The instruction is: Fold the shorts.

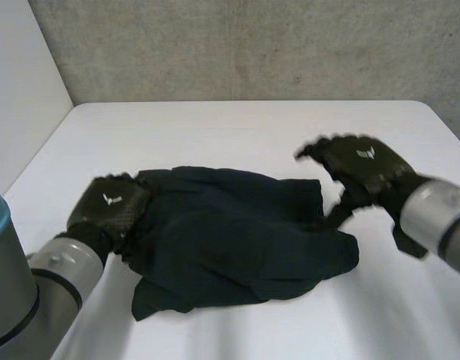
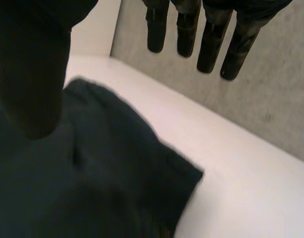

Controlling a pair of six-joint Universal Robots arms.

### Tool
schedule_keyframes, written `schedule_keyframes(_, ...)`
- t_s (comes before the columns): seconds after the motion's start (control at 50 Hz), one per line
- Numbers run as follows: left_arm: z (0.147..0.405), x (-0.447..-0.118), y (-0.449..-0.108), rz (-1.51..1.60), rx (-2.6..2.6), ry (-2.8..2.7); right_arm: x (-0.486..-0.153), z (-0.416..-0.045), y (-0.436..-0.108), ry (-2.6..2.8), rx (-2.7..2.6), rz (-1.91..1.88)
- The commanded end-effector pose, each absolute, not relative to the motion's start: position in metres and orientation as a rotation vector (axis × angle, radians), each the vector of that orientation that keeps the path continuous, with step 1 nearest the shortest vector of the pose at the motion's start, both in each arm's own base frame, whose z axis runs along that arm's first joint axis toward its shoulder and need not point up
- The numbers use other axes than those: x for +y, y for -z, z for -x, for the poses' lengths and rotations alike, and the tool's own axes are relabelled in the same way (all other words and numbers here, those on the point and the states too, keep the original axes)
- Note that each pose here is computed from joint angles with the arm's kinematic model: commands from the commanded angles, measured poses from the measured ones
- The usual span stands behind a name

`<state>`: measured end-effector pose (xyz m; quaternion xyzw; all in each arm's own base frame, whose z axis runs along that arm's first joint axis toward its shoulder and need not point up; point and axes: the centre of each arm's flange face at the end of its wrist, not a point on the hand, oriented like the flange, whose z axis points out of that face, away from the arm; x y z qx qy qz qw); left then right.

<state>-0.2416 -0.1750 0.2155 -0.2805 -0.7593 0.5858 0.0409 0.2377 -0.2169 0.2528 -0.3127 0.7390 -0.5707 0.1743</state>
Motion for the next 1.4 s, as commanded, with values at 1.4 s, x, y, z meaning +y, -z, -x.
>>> schedule_keyframes(1.4,0.24,-0.194,-0.261,0.878,-2.025,-2.113,-0.264,-0.291,-0.147,1.926,1.984,0.998)
